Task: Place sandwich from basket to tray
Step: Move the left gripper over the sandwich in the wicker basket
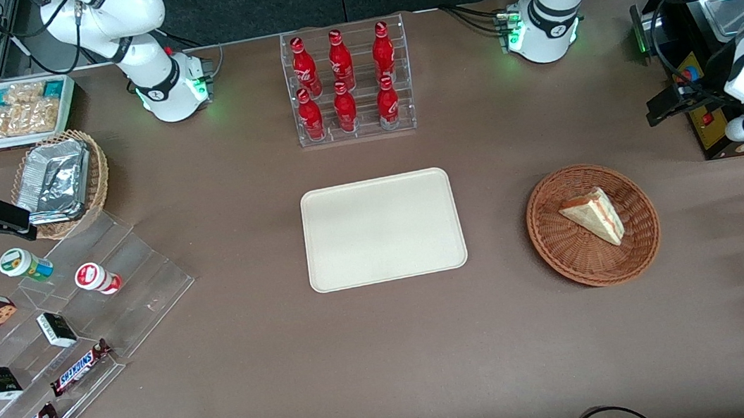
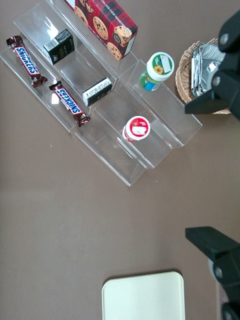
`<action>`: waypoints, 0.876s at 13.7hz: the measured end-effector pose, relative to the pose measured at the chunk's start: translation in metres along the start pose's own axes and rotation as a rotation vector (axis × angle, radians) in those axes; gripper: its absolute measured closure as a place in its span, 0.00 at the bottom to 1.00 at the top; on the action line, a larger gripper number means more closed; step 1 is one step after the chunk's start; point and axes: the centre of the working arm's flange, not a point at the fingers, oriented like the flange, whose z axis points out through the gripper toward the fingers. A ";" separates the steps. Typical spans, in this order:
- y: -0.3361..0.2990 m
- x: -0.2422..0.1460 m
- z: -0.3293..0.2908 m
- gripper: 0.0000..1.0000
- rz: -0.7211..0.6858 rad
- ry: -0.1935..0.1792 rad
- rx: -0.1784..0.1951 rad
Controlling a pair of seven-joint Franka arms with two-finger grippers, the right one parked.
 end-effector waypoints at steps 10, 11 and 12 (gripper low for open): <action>0.000 0.020 0.080 0.00 -0.006 0.011 -0.001; 0.000 0.022 0.092 0.00 -0.008 0.019 -0.002; 0.000 0.024 0.102 0.00 -0.012 0.025 -0.003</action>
